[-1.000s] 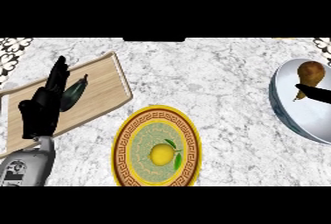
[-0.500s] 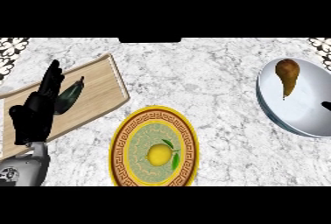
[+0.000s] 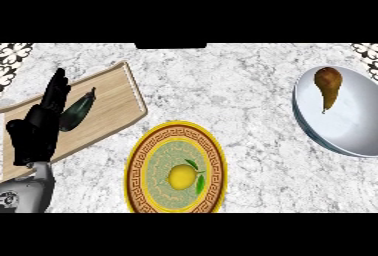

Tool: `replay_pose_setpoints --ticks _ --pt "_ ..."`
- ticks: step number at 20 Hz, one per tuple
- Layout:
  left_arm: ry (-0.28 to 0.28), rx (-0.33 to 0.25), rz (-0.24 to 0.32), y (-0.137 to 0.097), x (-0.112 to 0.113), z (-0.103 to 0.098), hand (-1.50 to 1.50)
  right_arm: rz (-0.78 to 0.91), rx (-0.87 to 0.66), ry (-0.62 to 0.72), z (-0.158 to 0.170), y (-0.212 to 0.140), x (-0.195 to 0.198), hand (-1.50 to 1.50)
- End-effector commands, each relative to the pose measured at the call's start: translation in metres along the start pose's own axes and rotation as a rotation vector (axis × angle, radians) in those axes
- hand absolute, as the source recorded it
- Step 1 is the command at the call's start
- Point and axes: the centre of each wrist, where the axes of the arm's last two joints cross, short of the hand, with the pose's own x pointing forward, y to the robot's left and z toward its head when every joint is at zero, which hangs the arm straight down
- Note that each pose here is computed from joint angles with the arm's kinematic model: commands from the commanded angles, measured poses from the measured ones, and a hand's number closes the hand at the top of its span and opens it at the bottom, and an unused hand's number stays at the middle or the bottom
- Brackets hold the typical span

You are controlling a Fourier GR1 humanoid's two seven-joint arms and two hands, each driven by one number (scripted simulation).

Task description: Pick the pear from the plate and place it in the bowl

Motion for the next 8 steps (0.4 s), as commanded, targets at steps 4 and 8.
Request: replay_pose_setpoints --ticks 4,8 --pt "-0.015 -0.009 -0.007 -0.016 -0.003 0.013 0.0 -0.009 0.029 -0.037 0.063 -0.023 0.009 -1.5" --pt "-0.006 -0.009 0.01 -0.007 0.002 -0.007 0.0 -0.033 0.034 -0.021 0.058 -0.012 0.005 -1.5"
